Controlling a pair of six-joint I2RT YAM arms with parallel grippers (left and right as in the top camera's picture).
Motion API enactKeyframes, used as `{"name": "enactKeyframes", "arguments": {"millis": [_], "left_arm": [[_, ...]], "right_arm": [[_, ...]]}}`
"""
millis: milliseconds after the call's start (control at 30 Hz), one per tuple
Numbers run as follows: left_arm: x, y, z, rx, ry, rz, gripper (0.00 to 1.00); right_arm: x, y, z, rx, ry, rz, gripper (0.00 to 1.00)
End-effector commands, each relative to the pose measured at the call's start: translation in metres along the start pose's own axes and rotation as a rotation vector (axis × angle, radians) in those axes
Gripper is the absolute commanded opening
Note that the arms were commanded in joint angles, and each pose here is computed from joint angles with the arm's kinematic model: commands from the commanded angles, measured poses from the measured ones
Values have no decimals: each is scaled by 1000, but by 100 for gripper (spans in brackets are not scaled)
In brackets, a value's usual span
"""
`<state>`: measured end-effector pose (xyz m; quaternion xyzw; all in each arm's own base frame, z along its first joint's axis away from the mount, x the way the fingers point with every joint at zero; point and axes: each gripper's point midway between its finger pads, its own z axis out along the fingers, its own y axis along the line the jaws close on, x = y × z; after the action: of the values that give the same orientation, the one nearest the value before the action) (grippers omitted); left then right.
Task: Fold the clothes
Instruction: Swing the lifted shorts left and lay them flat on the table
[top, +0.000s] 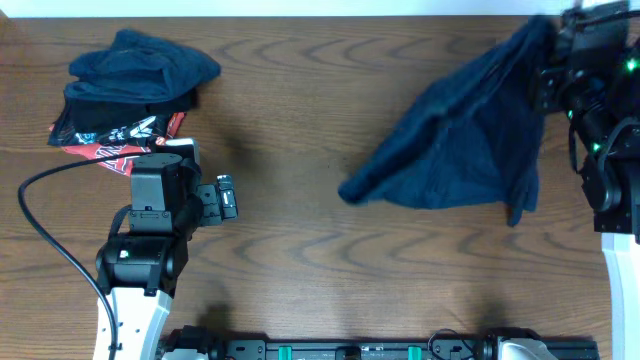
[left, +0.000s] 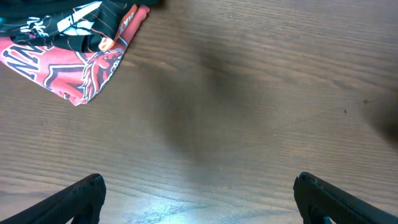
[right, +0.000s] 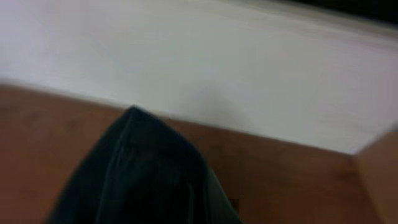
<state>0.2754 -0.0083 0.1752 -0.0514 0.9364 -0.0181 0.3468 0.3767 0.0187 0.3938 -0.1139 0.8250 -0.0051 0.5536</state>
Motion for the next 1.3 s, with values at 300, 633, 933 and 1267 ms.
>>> {"name": "enactKeyframes", "arguments": {"millis": [300, 633, 933, 1267], "left_arm": [[-8, 1, -5, -1, -23, -15, 98], [-8, 1, -5, -1, -22, -15, 98], [-8, 1, -5, 0, -22, -15, 98], [5, -61, -11, 361, 62, -15, 98]], "right_arm": [[1, 52, 20, -294, -22, -158, 1], [-16, 20, 177, -76, -175, 80, 67], [35, 2, 171, 53, 51, 148, 84], [130, -64, 76, 376, 510, 148, 99]]}}
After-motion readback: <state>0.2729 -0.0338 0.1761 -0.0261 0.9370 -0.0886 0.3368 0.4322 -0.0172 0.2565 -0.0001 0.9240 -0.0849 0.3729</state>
